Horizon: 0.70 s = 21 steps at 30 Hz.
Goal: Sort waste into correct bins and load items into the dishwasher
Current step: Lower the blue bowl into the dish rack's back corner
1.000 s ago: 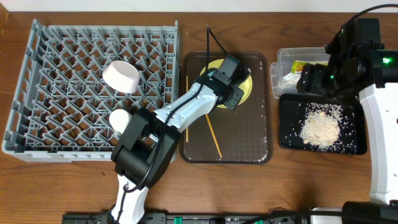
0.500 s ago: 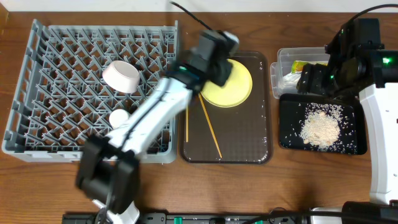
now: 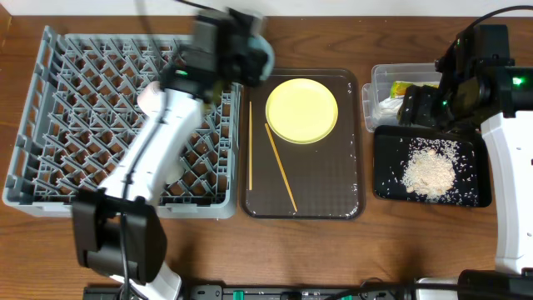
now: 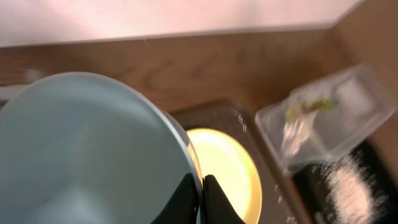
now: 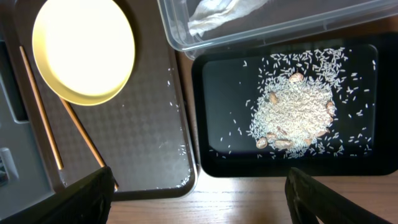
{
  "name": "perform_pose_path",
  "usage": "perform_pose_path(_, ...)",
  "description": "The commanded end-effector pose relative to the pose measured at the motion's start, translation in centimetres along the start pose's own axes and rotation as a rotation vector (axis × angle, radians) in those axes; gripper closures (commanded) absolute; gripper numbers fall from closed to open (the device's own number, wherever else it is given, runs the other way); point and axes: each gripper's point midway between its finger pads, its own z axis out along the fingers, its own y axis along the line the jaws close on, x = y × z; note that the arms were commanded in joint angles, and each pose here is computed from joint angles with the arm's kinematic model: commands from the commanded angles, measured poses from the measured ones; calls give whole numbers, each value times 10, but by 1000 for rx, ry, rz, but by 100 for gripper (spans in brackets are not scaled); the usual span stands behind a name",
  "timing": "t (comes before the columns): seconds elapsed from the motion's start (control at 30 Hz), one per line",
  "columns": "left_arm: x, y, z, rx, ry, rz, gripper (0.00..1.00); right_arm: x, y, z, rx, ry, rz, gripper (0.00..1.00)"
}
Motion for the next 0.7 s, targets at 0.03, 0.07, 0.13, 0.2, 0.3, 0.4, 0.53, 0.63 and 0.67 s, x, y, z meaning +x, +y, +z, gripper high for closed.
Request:
perform_pose_path(0.03, -23, 18, -38, 215, -48, -188, 93, 0, 1, 1, 8, 2, 6, 14)
perform_pose_path(0.07, -25, 25, -43, 240, -56, -211, 92, 0, 1, 1, 8, 2, 6, 14)
perform_pose_path(0.13, -27, 37, -51, 294, -63, -245, 93, 0, 1, 1, 8, 1, 6, 14)
perform_pose_path(0.2, -26, 49, -55, 332, -62, -291, 93, 0, 1, 1, 8, 1, 6, 14)
perform_pose_path(0.3, -26, 64, -58, 380, -62, -349, 92, 0, 1, 1, 8, 2, 6, 15)
perform_pose_path(0.4, -25, 79, -57, 423, -65, -409, 92, 0, 1, 1, 8, 2, 6, 14)
perform_pose_path(0.53, -23, 97, -51, 475, -61, -485, 92, 0, 1, 1, 9, 2, 6, 14)
perform_pose_path(0.63, -18, 114, -44, 469, -59, -547, 92, 0, 1, 1, 8, 2, 6, 14)
perform_pose_path(0.67, -16, 119, -43, 465, -58, -561, 93, 0, 1, 1, 9, 2, 6, 14)
